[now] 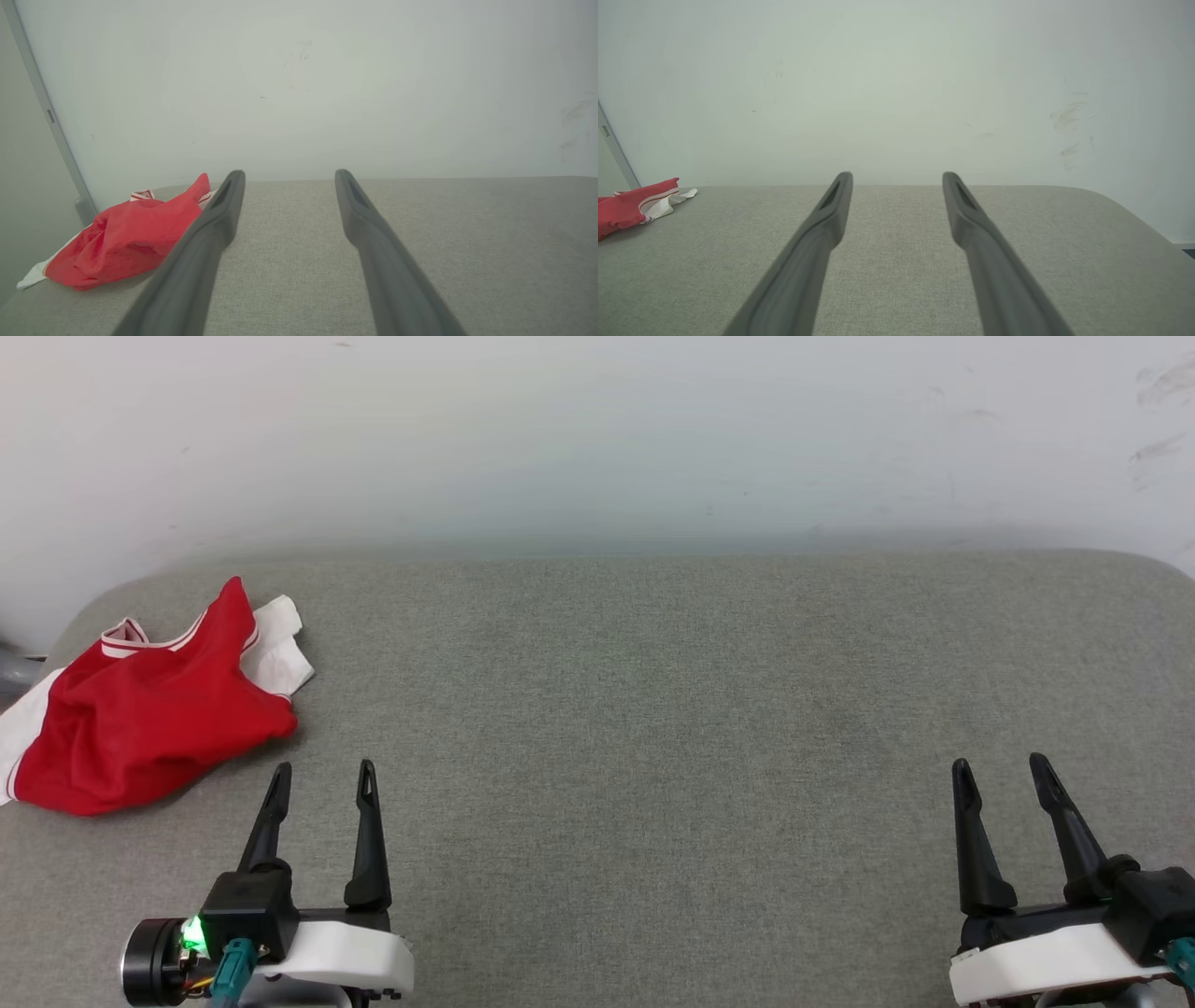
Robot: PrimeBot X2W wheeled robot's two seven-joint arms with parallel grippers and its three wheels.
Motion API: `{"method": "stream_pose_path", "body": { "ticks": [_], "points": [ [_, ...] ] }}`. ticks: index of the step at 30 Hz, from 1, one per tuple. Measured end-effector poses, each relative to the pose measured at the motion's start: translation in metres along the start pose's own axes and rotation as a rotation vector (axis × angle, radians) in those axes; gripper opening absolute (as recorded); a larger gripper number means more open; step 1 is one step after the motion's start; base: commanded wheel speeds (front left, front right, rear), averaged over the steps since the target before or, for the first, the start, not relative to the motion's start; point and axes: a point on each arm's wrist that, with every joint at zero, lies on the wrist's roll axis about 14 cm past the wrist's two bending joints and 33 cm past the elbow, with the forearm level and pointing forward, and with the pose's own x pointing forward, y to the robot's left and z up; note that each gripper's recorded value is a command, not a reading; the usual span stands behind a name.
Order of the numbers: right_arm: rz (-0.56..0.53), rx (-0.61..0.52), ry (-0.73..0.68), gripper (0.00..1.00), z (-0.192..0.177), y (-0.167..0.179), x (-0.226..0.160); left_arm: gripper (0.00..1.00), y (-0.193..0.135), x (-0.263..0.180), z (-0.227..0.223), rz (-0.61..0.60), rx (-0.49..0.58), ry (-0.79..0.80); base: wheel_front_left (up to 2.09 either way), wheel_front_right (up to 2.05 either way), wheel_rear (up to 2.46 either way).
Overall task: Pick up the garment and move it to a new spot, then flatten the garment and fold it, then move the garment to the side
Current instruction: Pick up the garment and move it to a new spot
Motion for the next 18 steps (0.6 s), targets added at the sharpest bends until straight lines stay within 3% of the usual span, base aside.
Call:
{"method": "stream_pose_path", "body": {
  "ticks": [18],
  "points": [
    [0.003,0.012,0.006,1.00,-0.0020,0.0017,-0.0014,1.00,0.0028,-0.0008,-0.0014,0.002,0.001,0.005,0.00,0.00,0.00]
  ]
}}
